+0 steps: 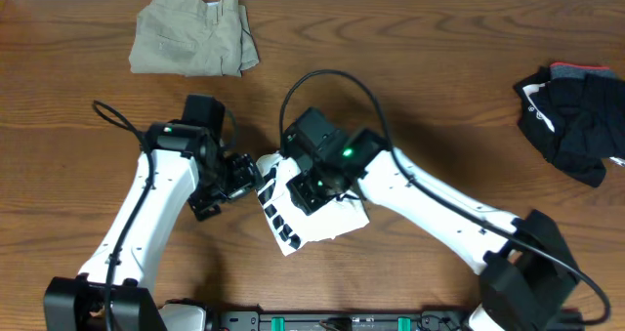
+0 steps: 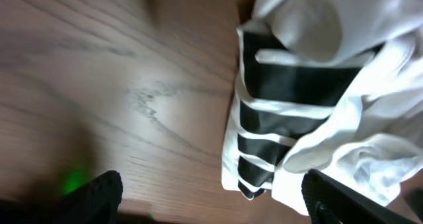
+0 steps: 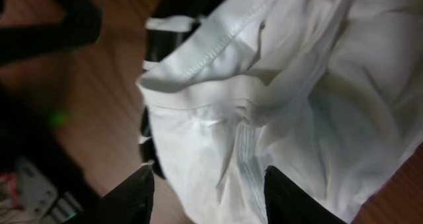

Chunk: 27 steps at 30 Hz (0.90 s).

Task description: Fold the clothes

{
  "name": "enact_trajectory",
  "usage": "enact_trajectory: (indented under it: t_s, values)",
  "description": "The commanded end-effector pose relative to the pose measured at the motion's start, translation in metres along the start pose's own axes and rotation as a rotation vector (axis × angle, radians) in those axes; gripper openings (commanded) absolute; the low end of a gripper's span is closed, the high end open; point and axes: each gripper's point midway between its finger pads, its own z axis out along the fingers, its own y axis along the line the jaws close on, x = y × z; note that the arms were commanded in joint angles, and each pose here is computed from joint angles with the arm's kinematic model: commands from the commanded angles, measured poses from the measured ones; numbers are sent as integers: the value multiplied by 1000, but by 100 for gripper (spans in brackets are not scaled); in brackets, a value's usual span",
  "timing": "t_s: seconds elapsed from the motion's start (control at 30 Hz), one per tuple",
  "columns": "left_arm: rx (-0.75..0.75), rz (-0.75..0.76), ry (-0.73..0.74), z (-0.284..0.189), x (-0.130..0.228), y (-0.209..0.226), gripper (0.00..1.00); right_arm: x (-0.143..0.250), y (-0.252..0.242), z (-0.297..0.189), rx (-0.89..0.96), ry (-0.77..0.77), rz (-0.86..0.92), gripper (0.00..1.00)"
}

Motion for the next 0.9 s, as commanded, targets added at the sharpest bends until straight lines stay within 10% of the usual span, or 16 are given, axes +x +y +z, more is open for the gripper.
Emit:
enact_trajectory:
  t_s: [0.0, 0.87]
  values:
    - [26, 35, 40, 12, 13, -3, 89, -1, -10, 16, 74, 19, 35, 51]
    - [89, 9, 60, 75, 19, 6, 88, -5, -24, 22, 144, 1, 142, 2]
